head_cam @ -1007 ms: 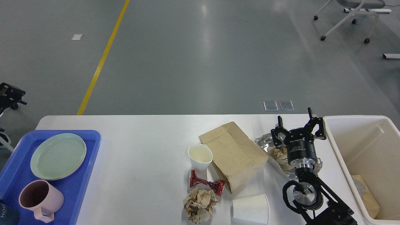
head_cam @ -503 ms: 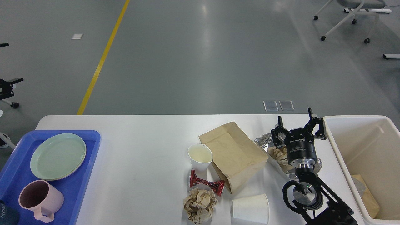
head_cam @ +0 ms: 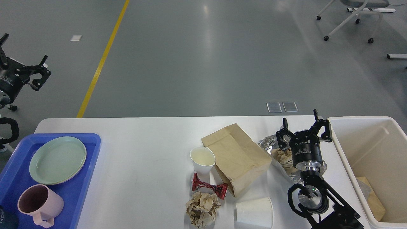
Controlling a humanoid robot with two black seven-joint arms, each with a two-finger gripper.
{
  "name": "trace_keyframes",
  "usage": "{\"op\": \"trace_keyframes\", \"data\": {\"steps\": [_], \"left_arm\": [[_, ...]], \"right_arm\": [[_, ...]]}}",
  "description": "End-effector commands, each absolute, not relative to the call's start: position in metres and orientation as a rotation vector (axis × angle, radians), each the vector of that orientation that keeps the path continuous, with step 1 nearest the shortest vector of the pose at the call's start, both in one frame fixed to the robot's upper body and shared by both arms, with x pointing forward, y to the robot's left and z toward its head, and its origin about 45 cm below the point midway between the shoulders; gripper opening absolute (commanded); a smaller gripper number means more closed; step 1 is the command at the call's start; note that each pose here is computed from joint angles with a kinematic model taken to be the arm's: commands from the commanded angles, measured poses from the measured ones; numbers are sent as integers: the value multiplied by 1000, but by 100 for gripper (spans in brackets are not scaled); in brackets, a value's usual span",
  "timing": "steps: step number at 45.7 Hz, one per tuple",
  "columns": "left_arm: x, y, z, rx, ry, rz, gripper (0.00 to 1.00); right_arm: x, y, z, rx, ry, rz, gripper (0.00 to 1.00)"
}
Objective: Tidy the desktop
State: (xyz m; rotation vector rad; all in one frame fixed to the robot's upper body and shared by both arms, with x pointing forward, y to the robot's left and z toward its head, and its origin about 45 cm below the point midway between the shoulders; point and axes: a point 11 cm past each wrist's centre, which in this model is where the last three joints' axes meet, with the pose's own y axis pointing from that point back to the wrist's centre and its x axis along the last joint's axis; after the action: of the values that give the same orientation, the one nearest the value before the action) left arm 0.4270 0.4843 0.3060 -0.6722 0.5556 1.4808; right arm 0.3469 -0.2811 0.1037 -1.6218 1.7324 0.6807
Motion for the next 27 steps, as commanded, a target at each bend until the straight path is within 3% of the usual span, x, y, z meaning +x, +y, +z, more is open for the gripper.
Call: {"op": "trace_keyframes", "data": {"steps": [1,10,27], "left_arm": [[431,478,307,-836,570,1454,96],[426,473,276,-959,536,1454,96],[407,461,195,-928,673,1550,96]], "right_arm": [[347,-281,104,-1622,1732,681,100],[347,-281,104,-1623,1733,682,100],[347,-281,104,-1621,1734,681,100]]}}
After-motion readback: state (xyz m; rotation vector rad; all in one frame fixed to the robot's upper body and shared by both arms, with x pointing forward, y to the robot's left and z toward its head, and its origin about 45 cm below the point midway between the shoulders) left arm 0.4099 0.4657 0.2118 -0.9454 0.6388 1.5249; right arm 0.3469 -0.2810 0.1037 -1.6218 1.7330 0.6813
